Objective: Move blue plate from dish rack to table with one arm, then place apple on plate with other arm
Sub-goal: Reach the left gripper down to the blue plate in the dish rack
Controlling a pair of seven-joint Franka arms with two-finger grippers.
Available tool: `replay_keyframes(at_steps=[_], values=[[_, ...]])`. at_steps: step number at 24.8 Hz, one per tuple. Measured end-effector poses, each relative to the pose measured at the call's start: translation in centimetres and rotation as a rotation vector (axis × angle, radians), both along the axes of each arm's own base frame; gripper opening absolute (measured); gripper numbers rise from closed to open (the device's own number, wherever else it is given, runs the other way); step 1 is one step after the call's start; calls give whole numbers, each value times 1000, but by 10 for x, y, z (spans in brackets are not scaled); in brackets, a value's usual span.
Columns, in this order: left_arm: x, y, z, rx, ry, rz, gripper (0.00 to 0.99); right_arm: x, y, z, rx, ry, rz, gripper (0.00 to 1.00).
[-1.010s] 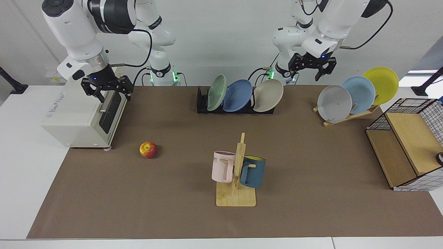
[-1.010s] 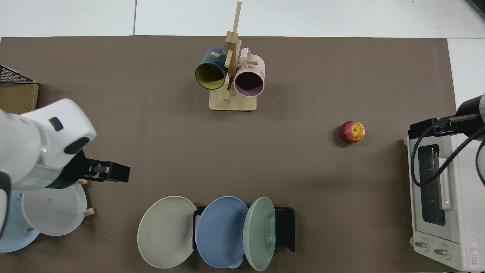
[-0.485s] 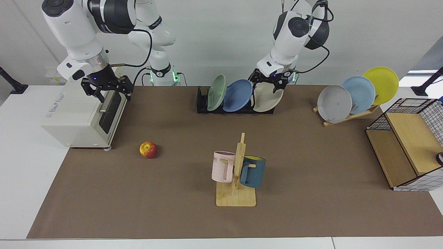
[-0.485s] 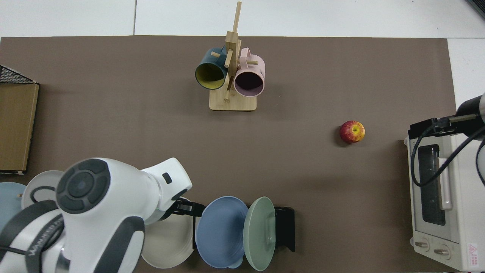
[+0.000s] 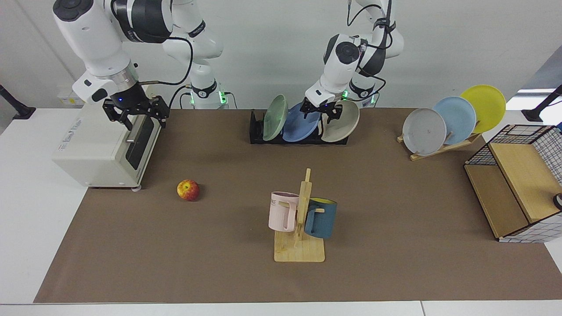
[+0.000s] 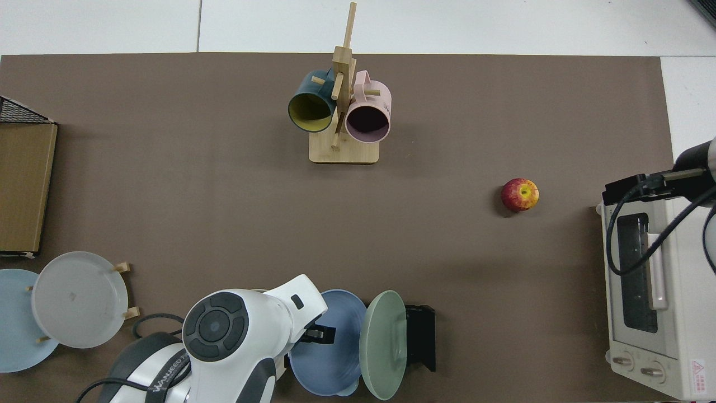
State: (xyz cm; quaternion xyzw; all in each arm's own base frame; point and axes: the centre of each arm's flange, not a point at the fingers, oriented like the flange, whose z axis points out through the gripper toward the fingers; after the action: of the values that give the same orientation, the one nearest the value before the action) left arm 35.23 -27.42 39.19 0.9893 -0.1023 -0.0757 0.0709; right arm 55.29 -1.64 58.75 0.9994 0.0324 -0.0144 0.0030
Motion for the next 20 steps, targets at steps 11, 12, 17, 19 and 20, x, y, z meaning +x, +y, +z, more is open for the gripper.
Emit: replay_keyframes(at_steps=[11,12,17,19,20], values=[[-9,-10,0,11,-7,-7,982,0,0,0,0,0,0,1000],[-10,-12,-1,12,-7,-8,982,0,0,0,0,0,0,1000],[-17,-21,-3,20,-11,-17,661,0,-5,0,0,0,-9,1000],[-18,-22,-4,22,-10,-15,498,0,-9,0,0,0,-15,1000],[-18,-22,-4,22,-10,-15,414,-1,-9,0,0,-1,-17,1000]])
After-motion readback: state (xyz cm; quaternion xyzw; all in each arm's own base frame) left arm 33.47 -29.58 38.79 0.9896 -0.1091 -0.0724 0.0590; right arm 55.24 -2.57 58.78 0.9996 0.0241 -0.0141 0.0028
